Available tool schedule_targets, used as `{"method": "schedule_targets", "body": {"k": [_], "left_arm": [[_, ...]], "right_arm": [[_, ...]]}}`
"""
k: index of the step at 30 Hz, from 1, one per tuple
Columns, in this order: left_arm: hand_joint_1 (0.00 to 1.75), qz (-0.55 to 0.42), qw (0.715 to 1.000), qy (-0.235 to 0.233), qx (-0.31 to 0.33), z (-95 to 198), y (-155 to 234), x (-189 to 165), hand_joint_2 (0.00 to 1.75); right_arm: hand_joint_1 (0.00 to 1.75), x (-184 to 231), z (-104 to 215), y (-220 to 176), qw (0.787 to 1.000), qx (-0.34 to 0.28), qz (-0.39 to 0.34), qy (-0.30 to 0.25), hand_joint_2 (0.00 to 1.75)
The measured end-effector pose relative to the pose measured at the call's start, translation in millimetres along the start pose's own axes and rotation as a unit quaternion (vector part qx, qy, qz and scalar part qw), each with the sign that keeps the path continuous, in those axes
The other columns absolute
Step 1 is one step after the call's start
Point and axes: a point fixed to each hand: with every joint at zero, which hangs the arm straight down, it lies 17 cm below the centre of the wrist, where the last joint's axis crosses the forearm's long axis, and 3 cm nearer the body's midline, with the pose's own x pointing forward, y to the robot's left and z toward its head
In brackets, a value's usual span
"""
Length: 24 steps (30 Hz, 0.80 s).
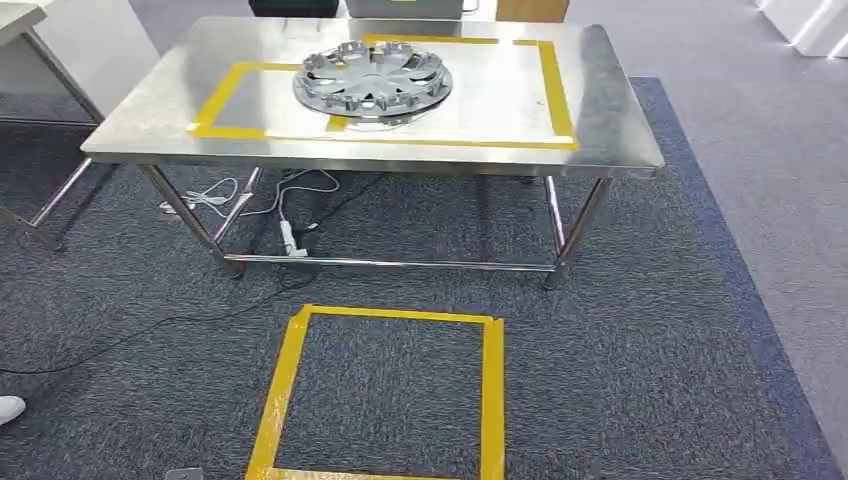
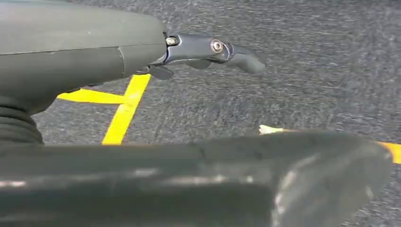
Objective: Take the parts from the cabinet and place them on the table.
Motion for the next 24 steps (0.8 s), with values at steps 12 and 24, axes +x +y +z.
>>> {"method": "schedule_targets", "body": {"k": [12,24], "left_arm": [[0.0,-0.013,1.0,0.022,-0.007,0.7,-2.5,-8.1,0.0],[0.0,-0.013,1.0,0.021,-0.009,2.7,-5.0,-9.1,0.0]], "right_arm": [[0.0,7.4,-2.6,-7.8,1.0,-0.002,0.024,-0.011,1.75],[0.0,-6.3,-1.7,-7.8,0.999,-0.003,0.027,0.018,1.75]]}}
